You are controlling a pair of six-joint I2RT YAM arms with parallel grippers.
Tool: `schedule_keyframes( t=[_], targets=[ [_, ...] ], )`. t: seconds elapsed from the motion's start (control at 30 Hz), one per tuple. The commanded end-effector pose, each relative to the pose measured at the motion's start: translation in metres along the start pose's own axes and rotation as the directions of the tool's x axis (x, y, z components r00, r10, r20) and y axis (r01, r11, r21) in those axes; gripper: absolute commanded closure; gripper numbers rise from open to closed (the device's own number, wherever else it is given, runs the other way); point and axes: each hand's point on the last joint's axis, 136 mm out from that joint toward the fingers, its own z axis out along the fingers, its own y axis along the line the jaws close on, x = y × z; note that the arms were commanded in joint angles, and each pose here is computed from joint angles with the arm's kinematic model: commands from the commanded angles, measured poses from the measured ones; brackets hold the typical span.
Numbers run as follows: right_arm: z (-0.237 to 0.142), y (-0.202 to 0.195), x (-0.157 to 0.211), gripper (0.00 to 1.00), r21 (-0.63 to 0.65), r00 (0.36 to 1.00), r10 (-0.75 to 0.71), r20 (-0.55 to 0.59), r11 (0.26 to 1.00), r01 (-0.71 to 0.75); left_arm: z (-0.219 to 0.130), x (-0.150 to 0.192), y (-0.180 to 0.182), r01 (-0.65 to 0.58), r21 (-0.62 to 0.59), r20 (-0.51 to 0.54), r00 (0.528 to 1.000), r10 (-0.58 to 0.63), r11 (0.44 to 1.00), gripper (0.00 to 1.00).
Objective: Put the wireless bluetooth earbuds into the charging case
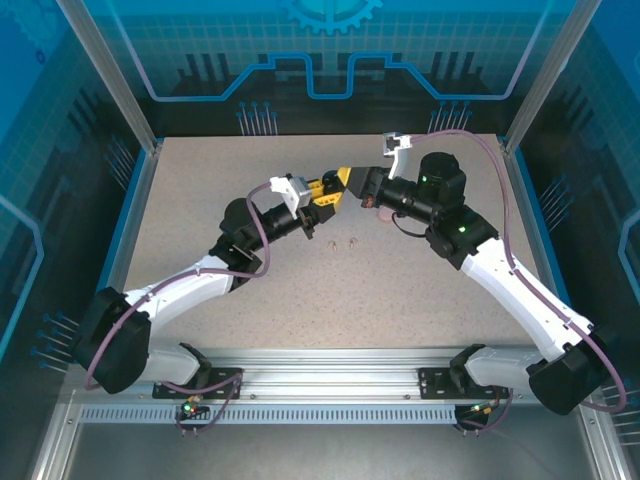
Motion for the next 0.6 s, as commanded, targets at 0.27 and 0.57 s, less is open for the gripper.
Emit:
schedule_keyframes(
  t=[0.27,0.57],
  targets=[
    [0.007,-0.015,0.021,0.96,0.047,0.998,-0.024,-0.051,0.999,0.026,0.004,-0.033,-0.004,-0.03,0.014,0.088,0.996,0.029,0.999,1.0],
    [0.011,-0.027,0.041,0.94,0.068,0.991,-0.035,-0.129,0.997,0.044,0.002,-0.037,-0.004,-0.032,0.007,0.099,0.995,0.031,0.999,1.0]
  ],
)
